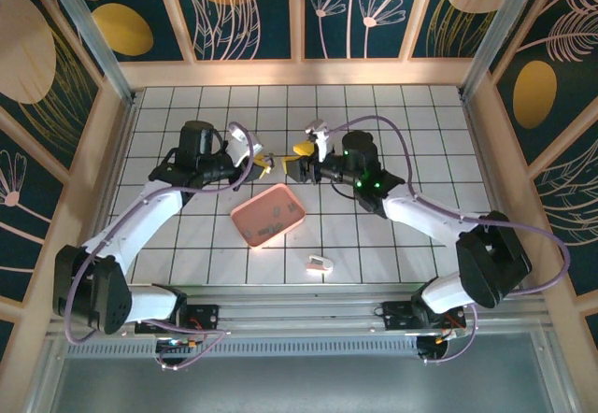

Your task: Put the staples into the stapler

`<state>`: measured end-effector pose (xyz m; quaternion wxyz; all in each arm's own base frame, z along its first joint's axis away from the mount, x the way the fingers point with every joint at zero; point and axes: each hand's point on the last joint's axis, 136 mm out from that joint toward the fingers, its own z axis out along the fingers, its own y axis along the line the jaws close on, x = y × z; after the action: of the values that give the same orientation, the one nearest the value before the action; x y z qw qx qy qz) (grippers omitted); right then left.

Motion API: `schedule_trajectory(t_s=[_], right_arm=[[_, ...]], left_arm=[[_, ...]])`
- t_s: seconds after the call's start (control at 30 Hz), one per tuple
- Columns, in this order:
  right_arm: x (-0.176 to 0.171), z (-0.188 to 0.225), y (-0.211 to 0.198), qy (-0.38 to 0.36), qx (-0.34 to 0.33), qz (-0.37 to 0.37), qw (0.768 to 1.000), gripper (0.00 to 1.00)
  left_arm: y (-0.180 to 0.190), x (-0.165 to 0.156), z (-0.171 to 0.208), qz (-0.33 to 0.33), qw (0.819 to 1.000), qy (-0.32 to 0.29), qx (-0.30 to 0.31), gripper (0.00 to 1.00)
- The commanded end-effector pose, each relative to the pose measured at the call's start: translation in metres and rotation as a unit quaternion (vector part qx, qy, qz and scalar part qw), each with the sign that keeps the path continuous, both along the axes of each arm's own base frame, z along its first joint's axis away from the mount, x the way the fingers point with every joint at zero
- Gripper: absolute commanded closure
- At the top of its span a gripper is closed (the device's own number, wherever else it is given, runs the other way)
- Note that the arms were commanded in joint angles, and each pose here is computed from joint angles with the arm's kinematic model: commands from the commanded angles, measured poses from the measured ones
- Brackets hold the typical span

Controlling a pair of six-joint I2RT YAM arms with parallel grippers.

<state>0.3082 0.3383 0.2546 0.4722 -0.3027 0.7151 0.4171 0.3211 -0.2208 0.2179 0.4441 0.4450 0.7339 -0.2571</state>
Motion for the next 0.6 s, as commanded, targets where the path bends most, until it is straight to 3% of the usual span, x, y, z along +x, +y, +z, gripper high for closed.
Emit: schedule_trajectory(t_s=[0.0, 0.2, 0.57], right_arm=[[-0.012, -0.001, 0.003, 0.105, 0.007, 0.014, 0.994, 0.39], [-0.011, -0.010, 0.020, 0.177, -0.006, 0.032, 0.984, 0.37], [-0.013, -0.030, 0.034, 0.214, -0.029, 0.053, 0.975, 0.40]], left_arm=[[-0.004, -0.016, 0.000, -0.063, 0.996, -0.055, 0.013, 1.00], [-0.004, -0.025, 0.000, -0.092, 0.992, -0.090, 0.019, 1.00], [-0.001, -0.029, 0.001, -0.092, 0.989, -0.110, 0.025, 1.00]])
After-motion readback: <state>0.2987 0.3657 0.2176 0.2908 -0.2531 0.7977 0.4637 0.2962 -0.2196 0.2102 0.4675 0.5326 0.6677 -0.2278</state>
